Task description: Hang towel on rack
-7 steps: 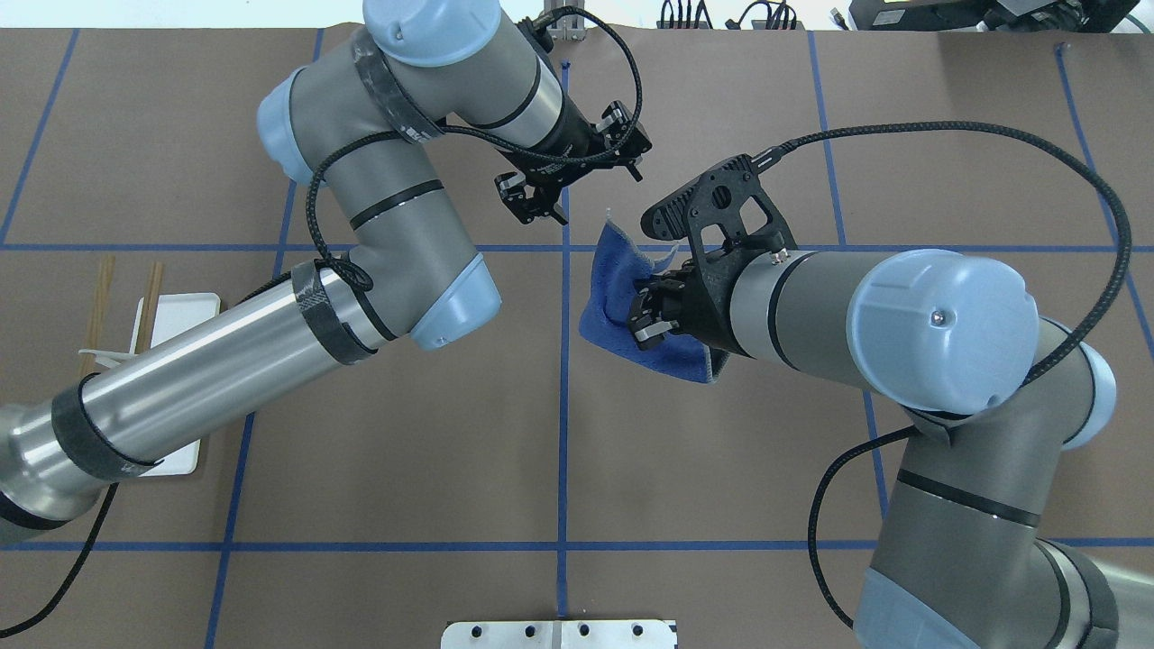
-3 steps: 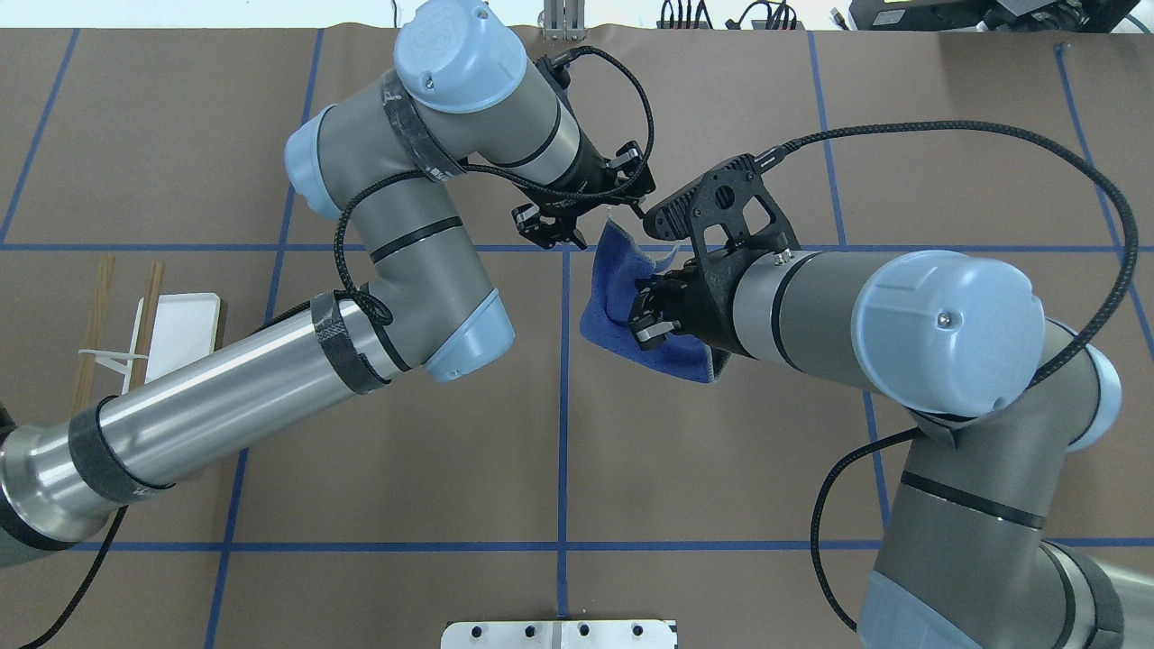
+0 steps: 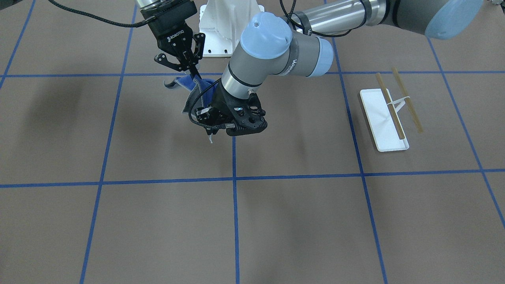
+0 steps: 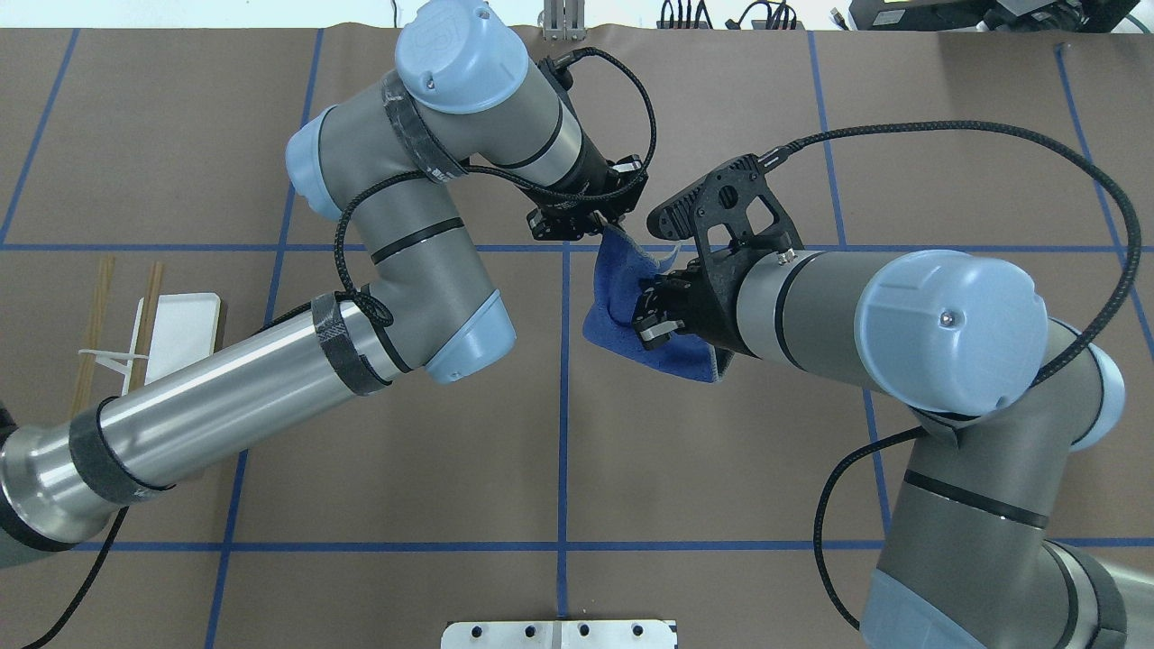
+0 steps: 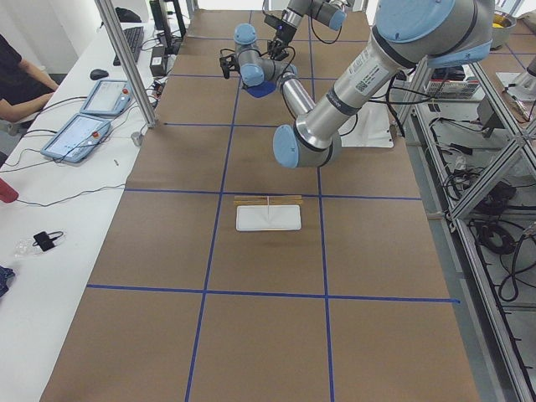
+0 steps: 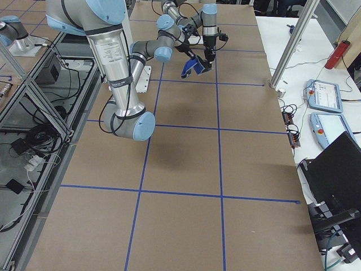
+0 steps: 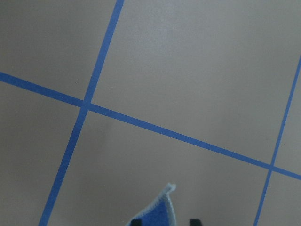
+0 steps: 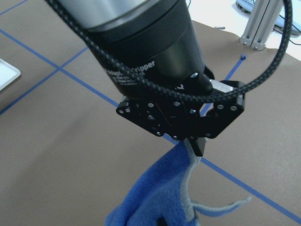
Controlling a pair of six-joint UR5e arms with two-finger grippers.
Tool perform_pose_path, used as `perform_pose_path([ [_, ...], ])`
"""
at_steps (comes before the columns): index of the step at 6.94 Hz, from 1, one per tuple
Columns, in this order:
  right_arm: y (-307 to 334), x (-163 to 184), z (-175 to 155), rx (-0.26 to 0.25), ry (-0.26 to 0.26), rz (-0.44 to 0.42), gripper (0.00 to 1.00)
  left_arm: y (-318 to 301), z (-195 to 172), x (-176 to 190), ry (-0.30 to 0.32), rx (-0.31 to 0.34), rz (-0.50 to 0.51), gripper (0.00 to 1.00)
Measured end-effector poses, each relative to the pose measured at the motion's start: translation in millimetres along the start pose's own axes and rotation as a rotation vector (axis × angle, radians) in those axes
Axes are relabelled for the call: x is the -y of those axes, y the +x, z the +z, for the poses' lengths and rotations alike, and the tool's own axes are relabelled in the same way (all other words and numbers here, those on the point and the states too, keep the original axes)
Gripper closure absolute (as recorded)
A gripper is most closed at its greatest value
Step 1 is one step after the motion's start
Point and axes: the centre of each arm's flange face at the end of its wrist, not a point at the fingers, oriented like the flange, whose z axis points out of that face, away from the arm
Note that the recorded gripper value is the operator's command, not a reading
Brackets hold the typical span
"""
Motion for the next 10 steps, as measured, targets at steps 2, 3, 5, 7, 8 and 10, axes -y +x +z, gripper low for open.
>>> perform_pose_path([
  [2, 2, -1, 0, -0.004, -0.001, 0.009, 0.0, 1, -4, 4, 0.009, -0.003, 0.002, 1.0],
  [3, 6, -4, -1, -0.006, -0.005, 0.039, 0.0, 2, -12, 13, 0.022, -0.011, -0.001, 1.0],
  [5, 46, -21, -9, -0.046, -0.099, 0.106, 0.0, -4, -56, 51, 0.004, -0.032, -0.026, 1.0],
  [7, 120, -23, -27, -0.147, -0.281, 0.121, 0.0, -61, -117, 77, -0.04, -0.059, -0.041, 1.0],
  [8, 162, -24, -37, -0.196, -0.37, 0.099, 0.0, -101, -148, 86, -0.042, -0.066, -0.038, 1.0],
  [10, 246, -23, -55, -0.209, -0.5, 0.182, 0.0, -169, -215, 107, -0.048, -0.087, -0.014, 1.0],
])
